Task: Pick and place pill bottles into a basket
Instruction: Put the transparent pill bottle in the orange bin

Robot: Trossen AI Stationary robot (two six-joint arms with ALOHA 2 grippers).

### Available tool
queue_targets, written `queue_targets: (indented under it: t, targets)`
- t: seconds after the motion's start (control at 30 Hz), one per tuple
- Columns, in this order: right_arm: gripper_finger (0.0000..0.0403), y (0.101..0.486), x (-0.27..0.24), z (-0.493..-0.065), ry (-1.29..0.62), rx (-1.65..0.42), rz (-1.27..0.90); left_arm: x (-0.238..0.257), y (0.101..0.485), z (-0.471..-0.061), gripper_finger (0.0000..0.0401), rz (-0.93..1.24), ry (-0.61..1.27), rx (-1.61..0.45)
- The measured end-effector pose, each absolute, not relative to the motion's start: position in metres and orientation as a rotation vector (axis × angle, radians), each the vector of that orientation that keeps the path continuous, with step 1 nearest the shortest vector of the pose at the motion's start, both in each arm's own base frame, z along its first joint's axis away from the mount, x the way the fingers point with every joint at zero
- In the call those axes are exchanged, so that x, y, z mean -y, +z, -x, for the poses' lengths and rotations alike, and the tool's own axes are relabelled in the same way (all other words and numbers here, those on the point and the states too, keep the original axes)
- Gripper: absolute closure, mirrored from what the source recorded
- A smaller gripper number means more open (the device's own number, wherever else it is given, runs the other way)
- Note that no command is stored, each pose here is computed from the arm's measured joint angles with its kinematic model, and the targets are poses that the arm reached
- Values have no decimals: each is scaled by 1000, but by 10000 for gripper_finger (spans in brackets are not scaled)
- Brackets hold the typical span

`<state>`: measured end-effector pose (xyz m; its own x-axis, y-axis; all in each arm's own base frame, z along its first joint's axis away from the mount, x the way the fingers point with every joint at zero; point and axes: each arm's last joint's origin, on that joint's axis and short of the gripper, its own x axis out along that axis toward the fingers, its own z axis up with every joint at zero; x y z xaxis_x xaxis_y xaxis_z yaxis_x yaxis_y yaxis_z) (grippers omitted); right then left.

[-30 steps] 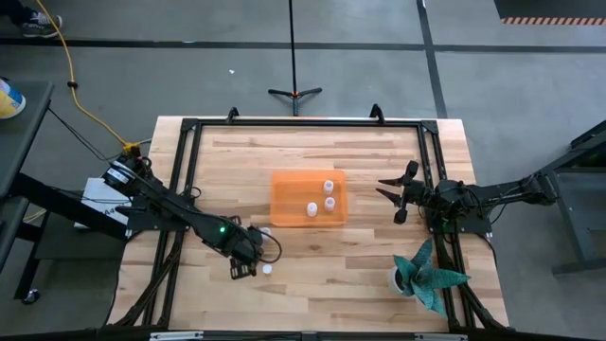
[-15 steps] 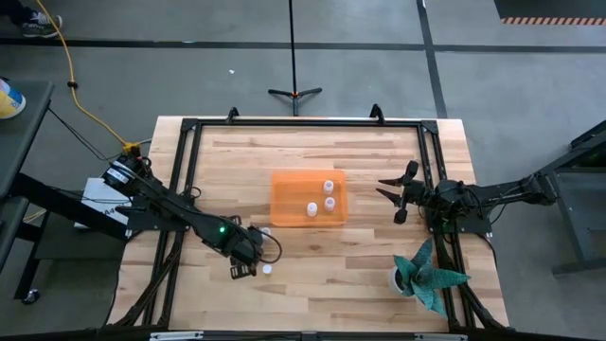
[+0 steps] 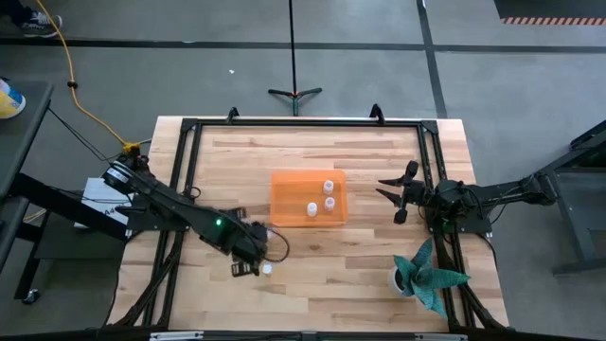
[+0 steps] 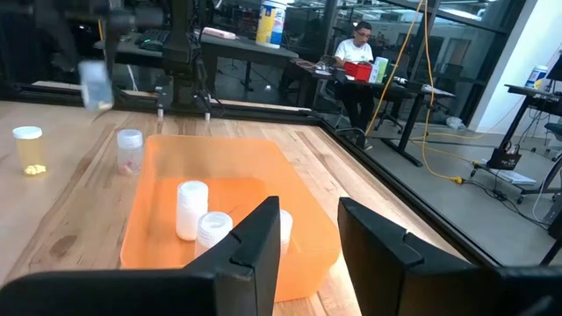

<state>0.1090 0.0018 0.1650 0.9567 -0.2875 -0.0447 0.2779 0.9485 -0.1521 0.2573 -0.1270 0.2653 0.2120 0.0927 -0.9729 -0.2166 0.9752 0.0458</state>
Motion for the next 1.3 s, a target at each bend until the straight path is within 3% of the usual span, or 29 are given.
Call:
queue_targets:
  t: [0.2,0.47,0.83,1.03,1.3]
  targets:
    - [295,165,-2,-109,-288,-67,147,86,302,-285,227,185,329,-1189]
    - [295,165,-2,-109,-288,-67,147,12,302,-310,223,124,249,-1172]
    - [295,165,-2,-109,-288,-69,149,-76,258,-335,213,149,262,-1265]
    - [295,164,-2,-109,-288,-73,153,-89,228,-349,229,177,195,-1322]
    - [295,163,-2,-109,-287,-85,157,-90,202,-356,208,148,154,-1408]
